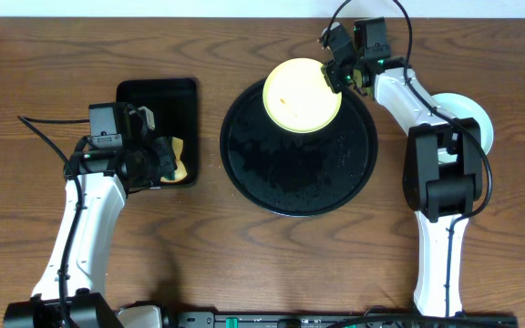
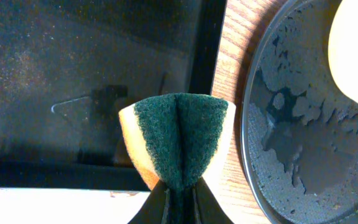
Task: Clean dirty plates on tray and stack at the side
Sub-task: 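Release the plate and move the right gripper to the yellow plate rim, then grasp the yellow plate rim with the right gripper and tilt it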
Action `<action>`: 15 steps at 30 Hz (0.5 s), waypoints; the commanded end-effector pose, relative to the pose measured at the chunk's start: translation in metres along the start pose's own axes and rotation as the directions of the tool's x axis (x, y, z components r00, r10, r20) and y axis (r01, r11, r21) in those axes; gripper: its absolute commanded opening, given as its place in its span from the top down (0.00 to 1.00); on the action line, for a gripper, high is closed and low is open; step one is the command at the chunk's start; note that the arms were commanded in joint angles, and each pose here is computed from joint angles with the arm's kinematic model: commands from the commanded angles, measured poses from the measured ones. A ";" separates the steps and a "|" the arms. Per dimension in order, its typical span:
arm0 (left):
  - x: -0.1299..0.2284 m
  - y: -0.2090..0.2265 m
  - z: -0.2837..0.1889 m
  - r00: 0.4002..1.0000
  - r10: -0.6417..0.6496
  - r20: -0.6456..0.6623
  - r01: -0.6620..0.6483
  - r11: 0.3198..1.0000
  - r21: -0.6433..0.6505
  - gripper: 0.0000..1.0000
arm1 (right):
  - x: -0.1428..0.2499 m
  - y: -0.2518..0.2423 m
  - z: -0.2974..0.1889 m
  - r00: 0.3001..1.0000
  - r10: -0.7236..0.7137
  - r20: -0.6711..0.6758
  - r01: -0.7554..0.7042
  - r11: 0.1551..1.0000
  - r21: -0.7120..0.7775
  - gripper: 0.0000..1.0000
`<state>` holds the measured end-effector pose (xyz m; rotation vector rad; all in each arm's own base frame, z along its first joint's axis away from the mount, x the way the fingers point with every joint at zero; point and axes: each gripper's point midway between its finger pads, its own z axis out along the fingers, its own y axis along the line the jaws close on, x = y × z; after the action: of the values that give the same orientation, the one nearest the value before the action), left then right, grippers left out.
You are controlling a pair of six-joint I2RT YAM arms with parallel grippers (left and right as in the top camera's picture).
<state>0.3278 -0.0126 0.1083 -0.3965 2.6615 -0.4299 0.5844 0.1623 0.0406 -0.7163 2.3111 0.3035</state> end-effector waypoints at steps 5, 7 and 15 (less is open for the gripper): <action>-0.002 -0.001 -0.002 1.000 0.005 0.004 -0.005 1.000 0.008 0.92 | -0.003 -0.012 -0.009 0.999 0.041 0.007 -0.041 0.999 0.020 0.99; -0.002 -0.001 -0.002 1.000 0.005 0.004 -0.005 1.000 0.008 0.92 | -0.016 -0.018 -0.025 0.996 0.081 0.028 -0.083 0.995 0.059 0.99; -0.002 -0.001 -0.002 1.000 0.005 0.004 -0.005 1.000 0.008 0.92 | -0.017 -0.031 -0.143 0.910 0.414 -0.029 -0.396 0.887 0.239 0.99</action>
<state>0.3278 -0.0125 0.1082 -0.3968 2.6619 -0.4294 0.5406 0.1212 0.0894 -0.4280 2.5460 0.2858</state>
